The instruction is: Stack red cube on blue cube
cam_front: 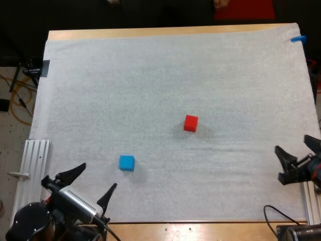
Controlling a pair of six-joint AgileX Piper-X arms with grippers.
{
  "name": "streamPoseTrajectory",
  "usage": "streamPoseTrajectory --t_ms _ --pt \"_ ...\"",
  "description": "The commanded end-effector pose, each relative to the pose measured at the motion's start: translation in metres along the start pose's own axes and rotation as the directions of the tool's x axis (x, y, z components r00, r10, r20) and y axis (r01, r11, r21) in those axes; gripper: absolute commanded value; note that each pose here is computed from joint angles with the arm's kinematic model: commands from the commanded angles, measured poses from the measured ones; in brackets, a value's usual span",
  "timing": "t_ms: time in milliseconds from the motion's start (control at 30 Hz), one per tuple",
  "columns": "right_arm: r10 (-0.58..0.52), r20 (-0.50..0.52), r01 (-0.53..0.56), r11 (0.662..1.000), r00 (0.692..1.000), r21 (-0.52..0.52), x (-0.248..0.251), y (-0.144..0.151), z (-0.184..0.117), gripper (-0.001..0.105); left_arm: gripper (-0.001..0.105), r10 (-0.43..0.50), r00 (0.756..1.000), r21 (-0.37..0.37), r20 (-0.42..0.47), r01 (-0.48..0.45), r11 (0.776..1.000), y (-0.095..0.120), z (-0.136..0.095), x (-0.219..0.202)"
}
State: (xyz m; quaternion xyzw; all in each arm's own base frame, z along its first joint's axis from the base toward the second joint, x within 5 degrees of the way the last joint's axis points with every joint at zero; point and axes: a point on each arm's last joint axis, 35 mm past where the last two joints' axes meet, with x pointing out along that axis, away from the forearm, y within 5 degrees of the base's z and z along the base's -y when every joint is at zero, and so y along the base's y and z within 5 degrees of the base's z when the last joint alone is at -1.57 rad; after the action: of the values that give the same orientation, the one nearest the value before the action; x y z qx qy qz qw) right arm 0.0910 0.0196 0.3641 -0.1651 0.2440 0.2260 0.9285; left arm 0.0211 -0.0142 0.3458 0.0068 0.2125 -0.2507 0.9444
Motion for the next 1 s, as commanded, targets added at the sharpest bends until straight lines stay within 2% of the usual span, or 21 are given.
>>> streamPoseTrajectory --t_ms 0,133,200,400,533,667,967 --pt "0.058 -0.019 -0.059 0.997 0.998 -0.046 0.007 -0.001 0.008 0.069 0.076 -0.054 0.998 0.015 -0.019 0.054 0.998 -0.002 0.005 0.000" --pt "0.156 -0.054 -0.161 0.980 0.986 -0.116 0.026 0.001 0.029 0.069 0.076 -0.098 0.991 0.014 -0.089 0.100 0.995 -0.003 0.011 0.004" --pt "0.216 -0.085 -0.227 0.960 0.973 -0.164 0.042 0.004 0.044 0.069 0.076 -0.113 0.986 0.007 -0.121 0.115 0.993 -0.003 0.012 0.009" --pt "0.242 -0.213 -0.298 0.910 0.947 -0.290 0.103 0.019 0.076 0.069 0.076 -0.116 0.980 -0.002 -0.159 0.117 0.993 -0.003 0.014 0.018" --pt "0.240 -0.275 -0.321 0.896 0.931 -0.307 0.151 0.028 0.089 0.069 0.076 -0.116 0.979 -0.004 -0.166 0.117 0.993 -0.002 0.014 0.020" --pt "0.254 -0.354 -0.360 0.891 0.900 -0.276 0.202 0.032 0.097 0.069 0.076 -0.116 0.979 -0.004 -0.166 0.117 0.993 -0.002 0.014 0.020" --pt "0.262 -0.466 -0.417 0.869 0.845 -0.268 0.287 0.053 0.091 0.069 0.076 -0.116 0.979 -0.004 -0.166 0.117 0.993 -0.002 0.014 0.020"
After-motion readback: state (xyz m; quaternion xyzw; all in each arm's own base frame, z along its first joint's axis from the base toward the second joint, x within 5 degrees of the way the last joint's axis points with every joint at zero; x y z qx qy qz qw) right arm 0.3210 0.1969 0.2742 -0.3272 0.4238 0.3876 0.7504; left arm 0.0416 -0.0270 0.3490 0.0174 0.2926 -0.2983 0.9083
